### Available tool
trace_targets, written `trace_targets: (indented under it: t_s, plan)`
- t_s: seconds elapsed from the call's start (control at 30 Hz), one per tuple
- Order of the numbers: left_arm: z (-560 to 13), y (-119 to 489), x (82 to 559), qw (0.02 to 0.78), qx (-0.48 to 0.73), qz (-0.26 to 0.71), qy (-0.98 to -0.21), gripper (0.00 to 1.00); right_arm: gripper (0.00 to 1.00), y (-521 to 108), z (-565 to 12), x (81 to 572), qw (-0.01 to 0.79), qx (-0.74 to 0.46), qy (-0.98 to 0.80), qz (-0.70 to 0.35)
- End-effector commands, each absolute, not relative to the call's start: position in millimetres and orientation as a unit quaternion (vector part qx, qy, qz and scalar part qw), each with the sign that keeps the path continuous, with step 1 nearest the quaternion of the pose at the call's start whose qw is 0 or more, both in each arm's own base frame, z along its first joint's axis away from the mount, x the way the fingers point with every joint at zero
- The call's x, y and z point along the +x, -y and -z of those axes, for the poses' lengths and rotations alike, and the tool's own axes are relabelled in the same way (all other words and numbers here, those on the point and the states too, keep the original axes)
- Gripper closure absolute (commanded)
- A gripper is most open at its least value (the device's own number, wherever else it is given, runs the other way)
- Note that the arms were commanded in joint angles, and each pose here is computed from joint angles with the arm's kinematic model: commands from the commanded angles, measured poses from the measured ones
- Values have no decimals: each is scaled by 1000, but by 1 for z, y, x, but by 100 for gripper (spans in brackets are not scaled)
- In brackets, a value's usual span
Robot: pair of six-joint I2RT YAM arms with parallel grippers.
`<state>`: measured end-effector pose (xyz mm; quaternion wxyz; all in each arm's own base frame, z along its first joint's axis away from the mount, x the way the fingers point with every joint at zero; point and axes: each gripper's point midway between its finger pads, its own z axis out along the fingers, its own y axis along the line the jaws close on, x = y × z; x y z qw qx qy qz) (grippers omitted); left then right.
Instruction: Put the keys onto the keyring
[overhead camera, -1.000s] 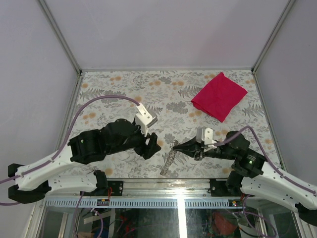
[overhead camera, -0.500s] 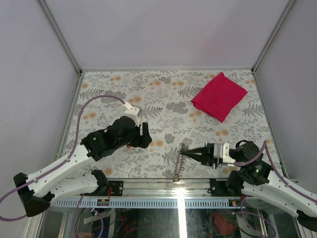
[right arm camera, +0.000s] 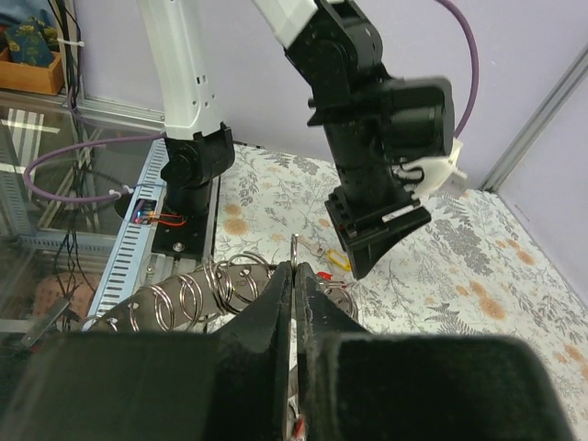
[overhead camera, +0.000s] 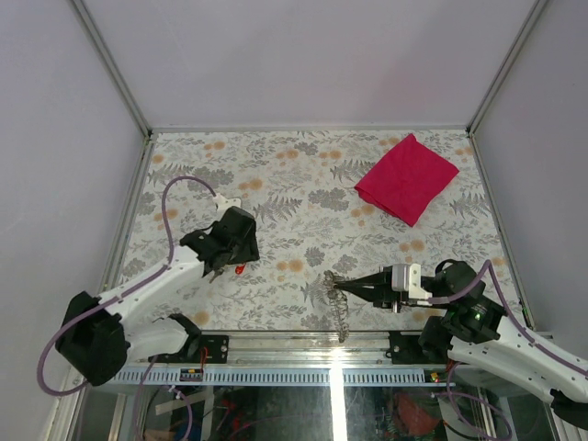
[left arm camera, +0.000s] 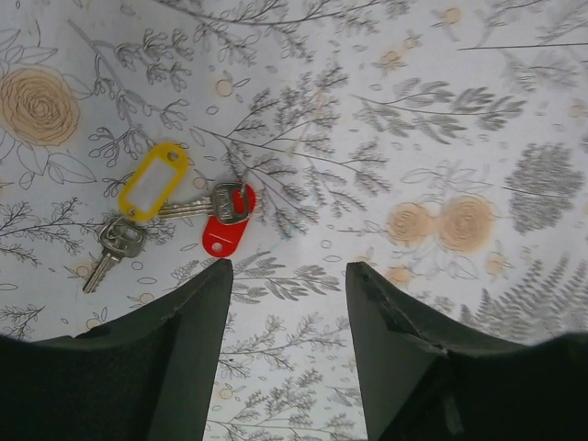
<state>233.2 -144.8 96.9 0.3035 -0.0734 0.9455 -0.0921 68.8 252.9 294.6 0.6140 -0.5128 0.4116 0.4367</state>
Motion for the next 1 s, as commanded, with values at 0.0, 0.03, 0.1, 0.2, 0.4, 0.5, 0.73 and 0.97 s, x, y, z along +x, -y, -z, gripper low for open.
trace_targets:
  t_s: [0.0, 0.03, 0.1, 0.2, 0.4, 0.5, 0.73, 0.97]
  plan:
    - [-77, 138, 254, 325, -102, 58, -938, 47, 100, -248, -325, 61, 638, -492, -376, -457]
    - [-71, 137, 255, 323, -100, 50, -940, 49, 100, -249, -325, 60, 635, -492, -377, -460]
    - [-63, 134, 259, 316, -96, 37, -943, 52, 100, -249, -324, 59, 632, -493, -378, -464]
    - [-53, 133, 264, 309, -88, 28, -946, 56, 100, -248, -325, 58, 630, -492, -379, -467]
    - [-40, 127, 274, 301, -81, 13, -950, 58, 100, -249, -324, 55, 625, -494, -379, -471]
    - [-35, 123, 278, 295, -83, 13, -952, 60, 100, -249, -324, 54, 621, -496, -379, -474]
    - [-29, 121, 288, 289, -83, 18, -954, 68, 100, -251, -322, 54, 617, -498, -380, -477]
    - [-22, 123, 288, 278, -79, 23, -957, 74, 100, -250, -321, 53, 615, -498, -382, -477]
